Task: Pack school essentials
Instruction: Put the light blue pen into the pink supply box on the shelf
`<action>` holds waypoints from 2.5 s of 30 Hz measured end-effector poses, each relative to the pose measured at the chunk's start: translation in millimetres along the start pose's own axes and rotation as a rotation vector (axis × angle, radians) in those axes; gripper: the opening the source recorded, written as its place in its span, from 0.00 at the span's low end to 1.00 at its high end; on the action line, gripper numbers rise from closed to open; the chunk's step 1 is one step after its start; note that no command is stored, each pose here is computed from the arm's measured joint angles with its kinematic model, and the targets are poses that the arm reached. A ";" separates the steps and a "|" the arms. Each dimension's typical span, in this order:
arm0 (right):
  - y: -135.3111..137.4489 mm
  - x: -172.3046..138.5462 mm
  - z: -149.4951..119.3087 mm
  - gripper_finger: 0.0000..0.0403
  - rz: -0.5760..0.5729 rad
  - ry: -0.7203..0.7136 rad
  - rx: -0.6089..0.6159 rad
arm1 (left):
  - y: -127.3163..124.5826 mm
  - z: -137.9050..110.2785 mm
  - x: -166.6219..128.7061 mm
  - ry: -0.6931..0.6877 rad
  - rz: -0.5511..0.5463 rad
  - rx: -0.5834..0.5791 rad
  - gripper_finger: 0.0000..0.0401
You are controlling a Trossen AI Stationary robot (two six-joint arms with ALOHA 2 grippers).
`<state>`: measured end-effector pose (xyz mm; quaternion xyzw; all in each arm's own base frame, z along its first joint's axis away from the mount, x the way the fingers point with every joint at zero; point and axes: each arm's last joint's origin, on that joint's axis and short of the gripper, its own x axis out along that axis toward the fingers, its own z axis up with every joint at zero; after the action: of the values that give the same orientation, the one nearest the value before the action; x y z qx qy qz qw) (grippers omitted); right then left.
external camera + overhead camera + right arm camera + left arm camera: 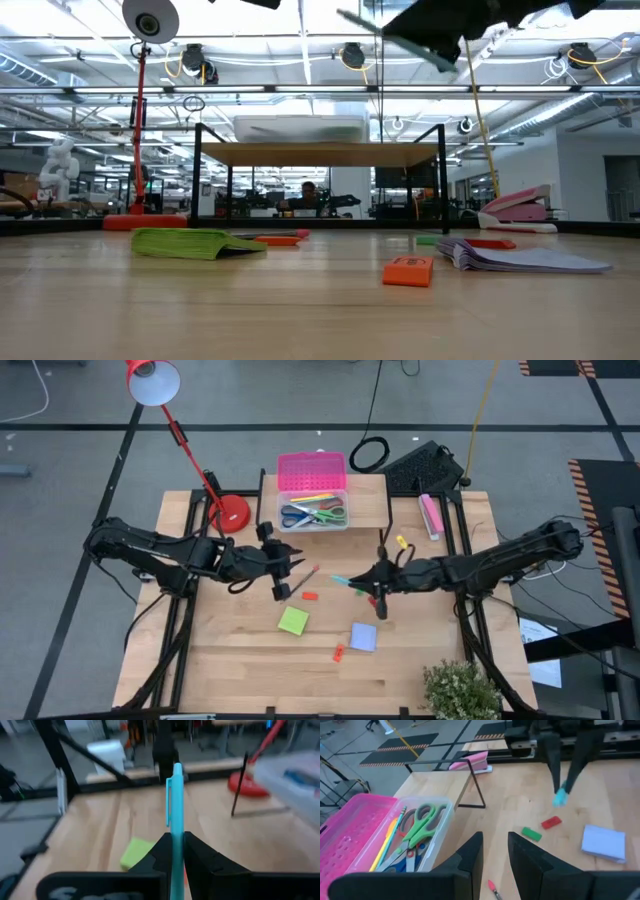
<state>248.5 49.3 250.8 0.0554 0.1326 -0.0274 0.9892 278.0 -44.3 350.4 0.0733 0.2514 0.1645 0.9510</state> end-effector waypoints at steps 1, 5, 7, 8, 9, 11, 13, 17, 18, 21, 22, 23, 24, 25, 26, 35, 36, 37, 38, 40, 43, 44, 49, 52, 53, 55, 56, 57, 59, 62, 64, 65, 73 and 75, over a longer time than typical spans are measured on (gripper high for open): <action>-0.5 -2.8 1.3 0.06 0.006 -0.034 -0.004 | -0.4 0.3 0.0 -0.002 -0.013 -0.002 0.23; -3.5 -13.4 -0.7 0.07 0.023 -0.140 -0.010 | -3.1 1.2 1.1 -0.025 -0.082 -0.016 0.23; -5.2 -18.0 -2.9 0.07 0.028 -0.186 -0.015 | -6.3 -2.6 5.8 -0.054 -0.109 -0.017 0.25; -6.0 -20.0 -4.4 0.07 0.030 -0.205 -0.015 | -7.8 -5.5 9.4 -0.073 -0.126 -0.014 0.26; -6.7 -21.6 -5.2 0.07 0.033 -0.227 -0.011 | -9.4 -8.2 13.0 -0.095 -0.147 -0.006 0.28; -7.9 -25.2 -6.3 0.07 0.036 -0.261 -0.011 | -10.6 -11.6 19.0 -0.153 -0.186 -0.010 0.34; -8.6 -28.6 -5.2 0.07 0.040 -0.304 -0.016 | -9.9 -12.8 23.9 -0.226 -0.205 -0.035 0.40; -9.5 -33.7 -2.7 0.07 0.043 -0.373 -0.028 | -12.5 -20.3 39.6 -0.291 -0.224 -0.027 0.53; -9.5 -34.4 -1.3 0.07 0.043 -0.392 -0.034 | -14.1 -21.3 43.9 -0.296 -0.222 -0.021 0.56; -9.5 -36.0 1.1 0.07 0.039 -0.431 -0.059 | -20.7 -18.5 57.0 -0.352 -0.217 -0.033 0.63; -9.4 -36.3 2.1 0.07 0.038 -0.443 -0.067 | -22.4 -19.1 62.7 -0.365 -0.214 -0.039 0.64; -9.3 -36.7 2.9 0.07 0.036 -0.452 -0.077 | -24.6 -19.4 69.3 -0.384 -0.213 -0.046 0.65; -9.3 -36.9 3.5 0.07 0.033 -0.459 -0.091 | -25.9 -20.0 75.3 -0.398 -0.211 -0.052 0.66; -9.1 -37.5 4.5 0.07 0.032 -0.472 -0.097 | -26.3 -20.6 79.9 -0.407 -0.208 -0.058 0.67; -9.1 -37.8 5.2 0.07 0.031 -0.479 -0.100 | -27.0 -20.8 84.3 -0.424 -0.213 -0.069 0.67; -8.9 -38.7 6.9 0.07 0.027 -0.500 -0.119 | -43.5 -29.6 130.2 -0.572 -0.312 -0.126 0.67; -8.9 -38.9 7.2 0.07 0.027 -0.503 -0.118 | -45.7 -29.4 134.8 -0.578 -0.311 -0.128 0.67; -8.9 -39.0 7.5 0.07 0.027 -0.506 -0.117 | -47.7 -28.9 139.0 -0.577 -0.306 -0.130 0.67; -8.9 -39.2 7.9 0.07 0.027 -0.510 -0.116 | -49.7 -26.6 143.1 -0.582 -0.304 -0.131 0.67; -8.8 -39.2 7.9 0.07 0.031 -0.510 -0.117 | -53.6 -22.8 151.3 -0.585 -0.303 -0.129 0.67; -7.9 -39.3 8.0 0.07 0.060 -0.512 -0.124 | -61.2 -14.5 161.5 -0.600 -0.305 -0.131 0.66; -7.8 -39.3 8.0 0.07 0.062 -0.513 -0.125 | -62.9 -12.8 165.0 -0.602 -0.305 -0.131 0.65; -7.3 -39.4 8.1 0.07 0.079 -0.513 -0.123 | -66.5 -11.2 173.0 -0.597 -0.302 -0.131 0.55; -5.7 -39.8 7.8 0.07 0.086 -0.513 -0.124 | -64.8 -11.1 173.5 -0.597 -0.293 -0.134 0.46; -5.2 -39.9 7.7 0.07 0.089 -0.513 -0.126 | -64.7 -10.9 173.4 -0.597 -0.292 -0.134 0.43; -4.4 -40.1 7.6 0.07 0.092 -0.512 -0.129 | -64.3 -10.4 172.9 -0.599 -0.290 -0.128 0.37; -4.2 -40.2 7.6 0.07 0.092 -0.513 -0.128 | -64.5 -10.3 172.7 -0.600 -0.289 -0.125 0.33; -4.0 -40.2 7.6 0.07 0.093 -0.513 -0.128 | -64.5 -10.2 172.6 -0.602 -0.288 -0.124 0.30; -3.5 -40.2 7.4 0.07 0.095 -0.512 -0.129 | -64.9 -10.1 172.3 -0.604 -0.288 -0.115 0.22; -3.7 -40.2 7.4 0.07 0.092 -0.512 -0.128 | -65.1 -10.1 172.2 -0.605 -0.299 -0.105 0.11; -3.8 -40.8 7.8 0.07 0.092 -0.513 -0.121 | -65.0 -9.5 171.5 -0.609 -0.317 -0.100 0.05; -3.9 -41.3 8.2 0.07 0.091 -0.515 -0.117 | -64.4 -8.5 170.0 -0.606 -0.321 -0.098 0.05; -5.8 -50.5 8.0 0.28 0.083 -0.463 -0.078 | -47.9 3.7 140.8 -0.449 -0.254 -0.047 0.10; -7.1 -54.2 6.6 0.35 0.086 -0.426 -0.064 | -39.8 7.5 126.4 -0.390 -0.222 -0.019 0.08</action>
<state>197.5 43.6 270.8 0.0227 -0.0810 0.0080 0.9964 396.3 -37.7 290.6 0.0665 0.0678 0.0437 0.9945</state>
